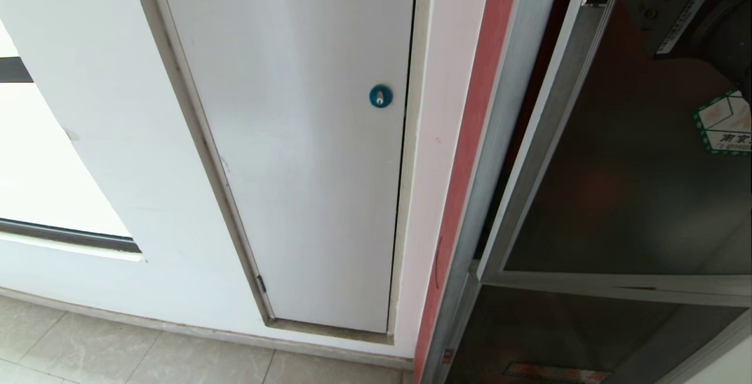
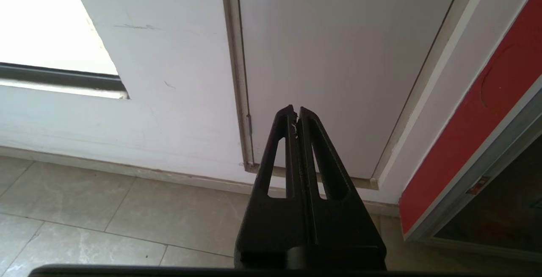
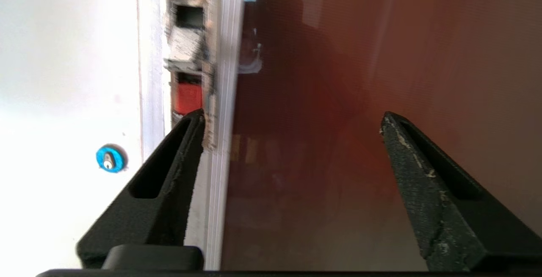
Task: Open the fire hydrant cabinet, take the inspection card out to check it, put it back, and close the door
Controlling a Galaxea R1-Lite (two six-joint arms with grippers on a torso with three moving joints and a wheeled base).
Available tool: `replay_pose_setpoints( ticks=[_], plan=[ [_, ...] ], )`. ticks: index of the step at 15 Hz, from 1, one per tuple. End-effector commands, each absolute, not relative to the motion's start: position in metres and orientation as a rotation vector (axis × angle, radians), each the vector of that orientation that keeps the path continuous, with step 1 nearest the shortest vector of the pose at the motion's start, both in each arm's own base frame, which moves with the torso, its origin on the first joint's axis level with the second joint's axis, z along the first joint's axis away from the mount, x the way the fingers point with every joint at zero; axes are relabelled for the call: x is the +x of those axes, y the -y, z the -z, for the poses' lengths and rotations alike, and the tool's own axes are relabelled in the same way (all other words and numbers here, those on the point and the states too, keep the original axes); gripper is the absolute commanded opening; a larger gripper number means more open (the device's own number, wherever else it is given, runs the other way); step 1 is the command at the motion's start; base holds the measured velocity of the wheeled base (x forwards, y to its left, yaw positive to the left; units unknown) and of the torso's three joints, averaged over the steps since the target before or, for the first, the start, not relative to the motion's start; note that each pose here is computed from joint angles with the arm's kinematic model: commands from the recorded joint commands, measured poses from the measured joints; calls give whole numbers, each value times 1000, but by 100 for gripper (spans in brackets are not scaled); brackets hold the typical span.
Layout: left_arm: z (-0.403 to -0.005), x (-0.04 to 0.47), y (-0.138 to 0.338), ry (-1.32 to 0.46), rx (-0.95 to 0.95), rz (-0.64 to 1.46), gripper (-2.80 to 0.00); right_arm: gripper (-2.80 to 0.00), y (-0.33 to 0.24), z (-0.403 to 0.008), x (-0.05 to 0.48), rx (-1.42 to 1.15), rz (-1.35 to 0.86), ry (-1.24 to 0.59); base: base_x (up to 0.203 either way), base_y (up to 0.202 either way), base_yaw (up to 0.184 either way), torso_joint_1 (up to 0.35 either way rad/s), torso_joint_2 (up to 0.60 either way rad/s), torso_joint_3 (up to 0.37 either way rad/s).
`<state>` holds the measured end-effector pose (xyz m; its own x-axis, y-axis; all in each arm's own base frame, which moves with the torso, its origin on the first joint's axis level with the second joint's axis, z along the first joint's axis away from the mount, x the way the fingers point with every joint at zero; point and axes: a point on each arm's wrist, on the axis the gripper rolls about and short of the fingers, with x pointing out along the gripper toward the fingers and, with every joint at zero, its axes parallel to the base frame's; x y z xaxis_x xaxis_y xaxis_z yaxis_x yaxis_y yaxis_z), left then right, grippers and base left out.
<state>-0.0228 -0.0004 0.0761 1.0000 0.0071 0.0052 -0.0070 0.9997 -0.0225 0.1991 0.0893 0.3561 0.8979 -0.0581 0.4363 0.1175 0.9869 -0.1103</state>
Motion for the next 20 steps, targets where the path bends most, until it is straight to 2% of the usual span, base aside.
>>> replay_pose_setpoints(
  ticks=[1, 3, 4, 11, 15, 18, 20],
  plan=[
    [-76, -23, 0, 5, -23, -8, -280, 0, -84, -358, 189, -129, 94, 461, 0, 0, 0, 0, 0, 0],
    [-76, -23, 0, 6, -23, -8, -280, 0, -79, -356, 178, -127, 97, 464, 0, 0, 0, 0, 0, 0],
    [-76, -23, 0, 5, -23, -8, -280, -280, -76, -355, 172, -125, 99, 466, 0, 0, 0, 0, 0, 0],
    [-76, -23, 0, 5, -24, -8, -280, -280, -49, -355, 122, -87, 157, 501, 0, 0, 0, 0, 0, 0],
    [-76, -23, 0, 5, -24, -8, -280, -280, -22, -355, 69, -104, 185, 440, 0, 0, 0, 0, 0, 0],
    [-76, -23, 0, 5, -23, -8, -280, -280, 5, -351, 21, -86, 286, 435, 0, 0, 0, 0, 0, 0],
    [-76, -23, 0, 6, -24, -8, -280, -280, 15, -344, -3, -113, 441, 419, 0, 0, 0, 0, 0, 0]
  ],
)
